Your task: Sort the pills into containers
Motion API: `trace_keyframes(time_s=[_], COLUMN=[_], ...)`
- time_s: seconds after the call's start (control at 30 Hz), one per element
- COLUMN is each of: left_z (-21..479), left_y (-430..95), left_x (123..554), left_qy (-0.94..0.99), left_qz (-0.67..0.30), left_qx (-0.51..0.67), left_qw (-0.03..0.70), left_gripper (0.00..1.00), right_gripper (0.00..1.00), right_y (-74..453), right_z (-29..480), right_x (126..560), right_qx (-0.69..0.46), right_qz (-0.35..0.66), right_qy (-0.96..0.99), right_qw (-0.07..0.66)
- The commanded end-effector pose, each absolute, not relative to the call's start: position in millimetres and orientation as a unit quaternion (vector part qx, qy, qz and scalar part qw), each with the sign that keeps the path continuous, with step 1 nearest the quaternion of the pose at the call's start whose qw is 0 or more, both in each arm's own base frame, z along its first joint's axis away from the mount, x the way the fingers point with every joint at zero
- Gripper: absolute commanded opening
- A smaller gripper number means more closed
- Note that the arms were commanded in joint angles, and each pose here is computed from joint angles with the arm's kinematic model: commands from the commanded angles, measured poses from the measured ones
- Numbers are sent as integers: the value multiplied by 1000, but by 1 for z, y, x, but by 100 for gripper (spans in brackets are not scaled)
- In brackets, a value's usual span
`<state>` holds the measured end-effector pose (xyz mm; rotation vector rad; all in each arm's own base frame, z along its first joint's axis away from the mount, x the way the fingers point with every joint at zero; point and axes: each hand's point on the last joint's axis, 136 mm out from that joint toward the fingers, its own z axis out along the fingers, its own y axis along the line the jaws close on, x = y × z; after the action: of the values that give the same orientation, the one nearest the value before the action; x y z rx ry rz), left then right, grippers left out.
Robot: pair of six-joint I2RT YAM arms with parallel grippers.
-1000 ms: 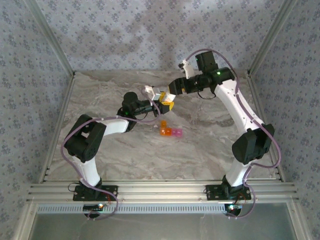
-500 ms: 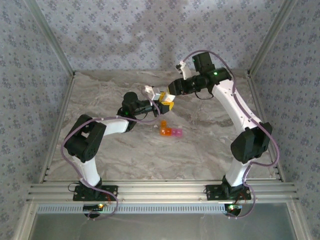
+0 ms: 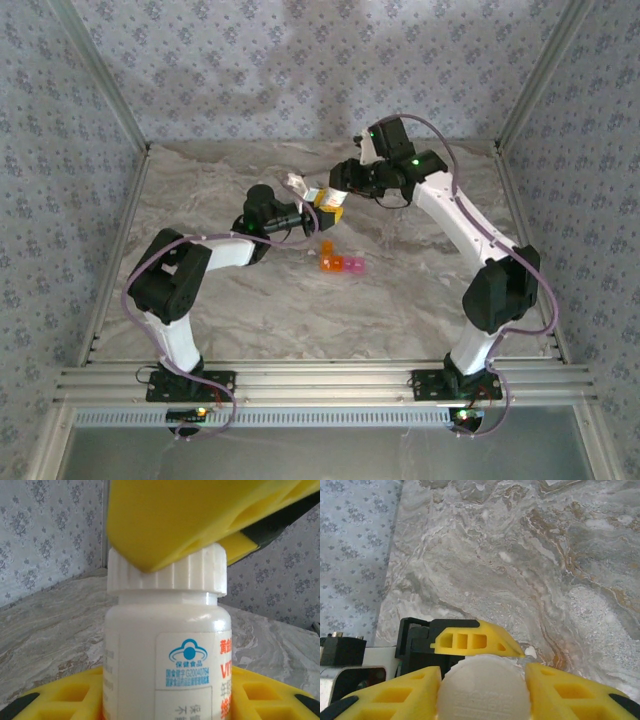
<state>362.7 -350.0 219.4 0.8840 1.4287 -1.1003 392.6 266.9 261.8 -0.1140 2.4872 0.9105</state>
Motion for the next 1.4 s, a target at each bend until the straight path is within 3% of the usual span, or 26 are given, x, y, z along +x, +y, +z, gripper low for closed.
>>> trace_keyframes(time_s=[0.0, 0.17, 0.4, 0.53, 0.73, 1.37], left_z=[271, 271, 269, 269, 271, 273], left_y=[-355, -356, -356, -356, -357, -357], left_x=[346, 347, 347, 345, 343, 343], left_qy=[524, 523, 524, 522, 519, 518], left_qz=[-466, -466, -467, -470, -472, -474], left_qx=[402, 402, 402, 405, 408, 409], left_qw=[589, 589, 588, 585, 584, 583], left_gripper=[0, 0, 0, 0, 0, 0], right_gripper=[55, 75, 86, 86, 84, 71], right_y=[266, 245, 233, 234, 243, 255], right_z=[266, 300, 345, 350, 336, 290], right_x=[385, 391, 393, 389, 379, 381], right_qx=[-40, -38, -70, -147, -231, -247], right_qz=[320, 326, 380, 377, 374, 356], right_qy=[916, 904, 866, 849, 839, 863], right_qw=[238, 274, 318, 341, 320, 258])
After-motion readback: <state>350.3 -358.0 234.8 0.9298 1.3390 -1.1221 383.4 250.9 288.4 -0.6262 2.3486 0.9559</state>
